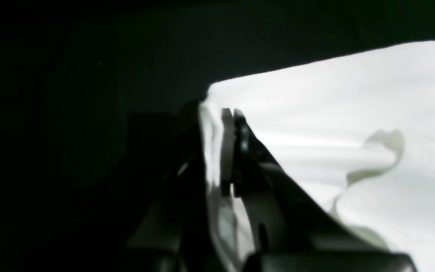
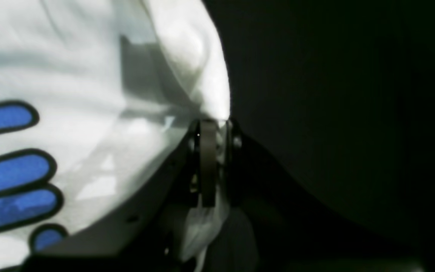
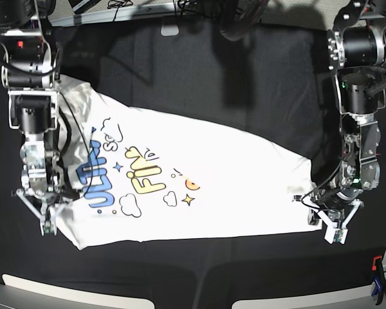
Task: Layout the t-shirt on the table in an organized manner, then fold the t-shirt properly
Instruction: 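Release the hem with the left gripper and move it toward the shirt's shoulder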
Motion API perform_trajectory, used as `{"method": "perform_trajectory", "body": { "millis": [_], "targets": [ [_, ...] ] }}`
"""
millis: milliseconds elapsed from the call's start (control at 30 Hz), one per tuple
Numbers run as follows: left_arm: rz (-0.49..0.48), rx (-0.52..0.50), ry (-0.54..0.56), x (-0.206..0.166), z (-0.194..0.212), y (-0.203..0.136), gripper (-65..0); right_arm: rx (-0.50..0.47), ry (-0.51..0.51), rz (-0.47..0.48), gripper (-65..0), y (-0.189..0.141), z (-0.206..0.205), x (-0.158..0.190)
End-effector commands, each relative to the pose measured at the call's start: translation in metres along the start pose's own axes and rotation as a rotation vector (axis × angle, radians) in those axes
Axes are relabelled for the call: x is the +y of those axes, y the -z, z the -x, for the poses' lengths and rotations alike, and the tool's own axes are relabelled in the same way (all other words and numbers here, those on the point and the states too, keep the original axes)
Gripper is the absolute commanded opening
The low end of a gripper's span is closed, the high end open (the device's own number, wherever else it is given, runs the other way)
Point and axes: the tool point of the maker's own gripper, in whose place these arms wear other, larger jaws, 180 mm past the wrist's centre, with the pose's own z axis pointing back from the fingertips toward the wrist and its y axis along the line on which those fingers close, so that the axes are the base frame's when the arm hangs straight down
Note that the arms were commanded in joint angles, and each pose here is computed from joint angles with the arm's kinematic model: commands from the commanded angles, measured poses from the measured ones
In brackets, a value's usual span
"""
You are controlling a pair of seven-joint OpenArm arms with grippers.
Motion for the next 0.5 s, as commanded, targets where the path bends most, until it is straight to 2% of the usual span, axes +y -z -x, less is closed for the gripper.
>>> {"method": "perform_trajectory", "body": {
  "millis": [0,300,467],
  "targets": [
    [-0.017,-0.083,0.009,0.009,-0.033,-0.002,-65.0,-0.079,0.011,0.039,-65.0,-0.004,-0.036,-0.020],
    [-0.024,-0.196,0.026,0.013,-0.091,-0.001,-65.0,-0.102,0.023,0.042,-65.0,-0.006,-0.053,-0.024],
    [-0.022,-0.189,-0.011,0.018,-0.098,0.012,-65.0,-0.094,0.023,0.042,-65.0,-0.006,-0.051,-0.024]
  ]
}}
